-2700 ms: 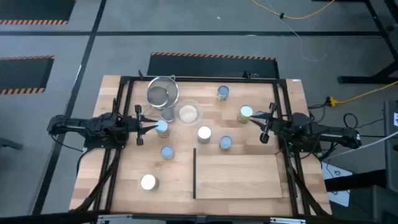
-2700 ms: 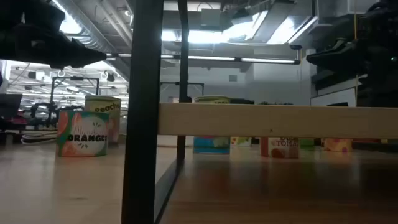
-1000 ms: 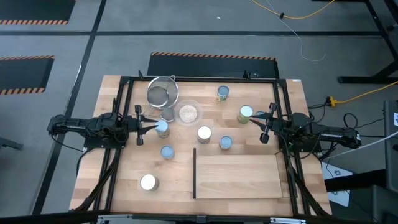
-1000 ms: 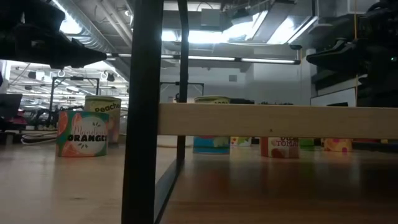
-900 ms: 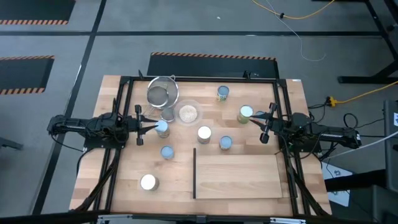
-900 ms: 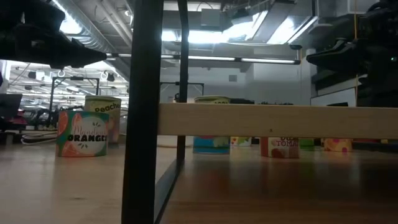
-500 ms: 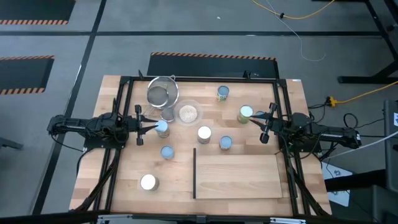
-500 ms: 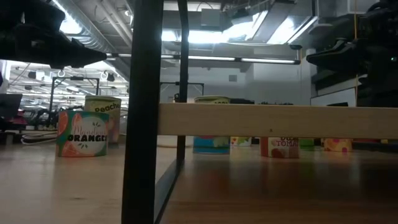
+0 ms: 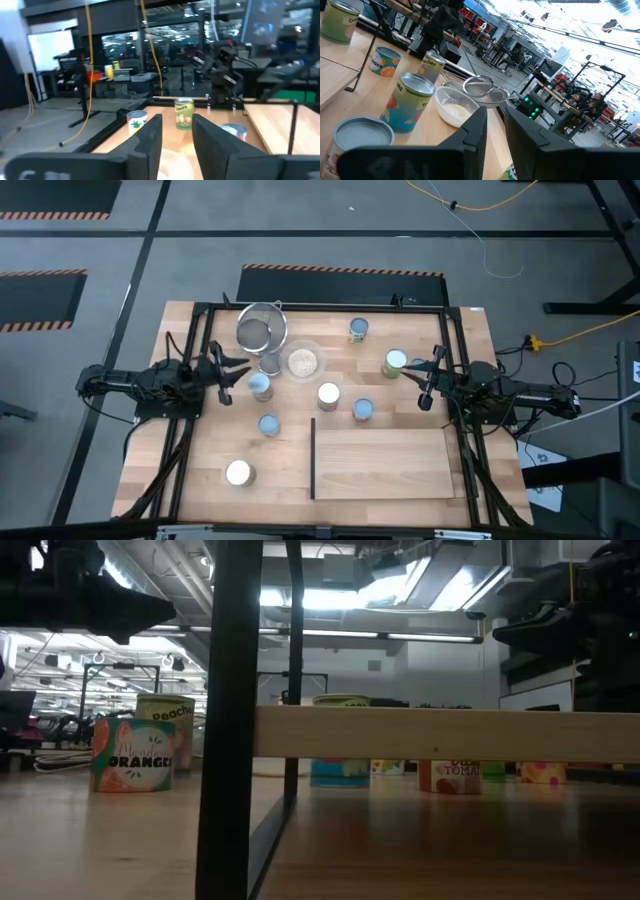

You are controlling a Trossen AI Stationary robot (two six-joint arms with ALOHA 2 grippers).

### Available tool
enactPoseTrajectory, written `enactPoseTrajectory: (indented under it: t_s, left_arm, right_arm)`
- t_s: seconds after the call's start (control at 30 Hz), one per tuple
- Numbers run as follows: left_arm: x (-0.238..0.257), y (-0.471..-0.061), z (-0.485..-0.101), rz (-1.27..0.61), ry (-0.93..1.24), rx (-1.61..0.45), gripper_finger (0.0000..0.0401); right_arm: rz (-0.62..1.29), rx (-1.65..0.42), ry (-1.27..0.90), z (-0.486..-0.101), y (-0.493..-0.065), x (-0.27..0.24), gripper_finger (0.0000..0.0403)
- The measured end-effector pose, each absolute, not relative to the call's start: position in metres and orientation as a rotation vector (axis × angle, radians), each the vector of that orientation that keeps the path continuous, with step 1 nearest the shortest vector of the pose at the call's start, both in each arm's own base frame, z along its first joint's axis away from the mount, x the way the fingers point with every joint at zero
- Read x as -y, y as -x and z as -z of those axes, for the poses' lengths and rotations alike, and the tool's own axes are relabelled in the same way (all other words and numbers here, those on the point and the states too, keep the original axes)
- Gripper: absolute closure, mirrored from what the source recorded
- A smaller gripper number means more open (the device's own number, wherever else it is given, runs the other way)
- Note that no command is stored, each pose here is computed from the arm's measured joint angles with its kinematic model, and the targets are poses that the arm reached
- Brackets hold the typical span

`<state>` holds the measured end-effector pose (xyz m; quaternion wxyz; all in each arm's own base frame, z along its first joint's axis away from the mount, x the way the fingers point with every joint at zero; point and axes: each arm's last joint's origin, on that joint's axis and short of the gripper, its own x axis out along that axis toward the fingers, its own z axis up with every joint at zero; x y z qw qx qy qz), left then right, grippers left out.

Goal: Pick and place cans onto a shelf
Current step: Put the blue can on the shelf

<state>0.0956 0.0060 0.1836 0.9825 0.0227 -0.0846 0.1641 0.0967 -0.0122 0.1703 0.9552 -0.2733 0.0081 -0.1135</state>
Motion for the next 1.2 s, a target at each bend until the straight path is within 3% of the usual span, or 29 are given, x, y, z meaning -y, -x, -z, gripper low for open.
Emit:
enactPoseTrajectory:
  t_s: [0.27, 0.43, 0.67, 0.87, 1.2]
  left_arm:
    - [-0.009, -0.094, -0.185, -0.410, 0.122, 0.213, 0.0239]
    - [-0.009, -0.091, -0.197, -0.401, 0.181, 0.346, 0.0238]
    - [-0.010, -0.093, -0.226, -0.452, 0.187, 0.338, 0.0239]
    - [-0.010, -0.116, -0.256, -0.525, 0.191, 0.119, 0.0239]
    - [-0.015, -0.146, -0.307, -0.652, 0.310, -0.427, 0.0239]
  right_arm:
    - [0.177, -0.001, 0.554, -0.170, -0.097, 0.011, 0.0330]
    - [0.121, 0.015, 0.556, -0.170, -0.097, 0.009, 0.0330]
    - [0.117, 0.015, 0.556, -0.170, -0.097, 0.009, 0.0330]
    - [0.117, 0.015, 0.556, -0.170, -0.097, 0.009, 0.0330]
    - [0.118, 0.015, 0.557, -0.170, -0.097, 0.009, 0.0330]
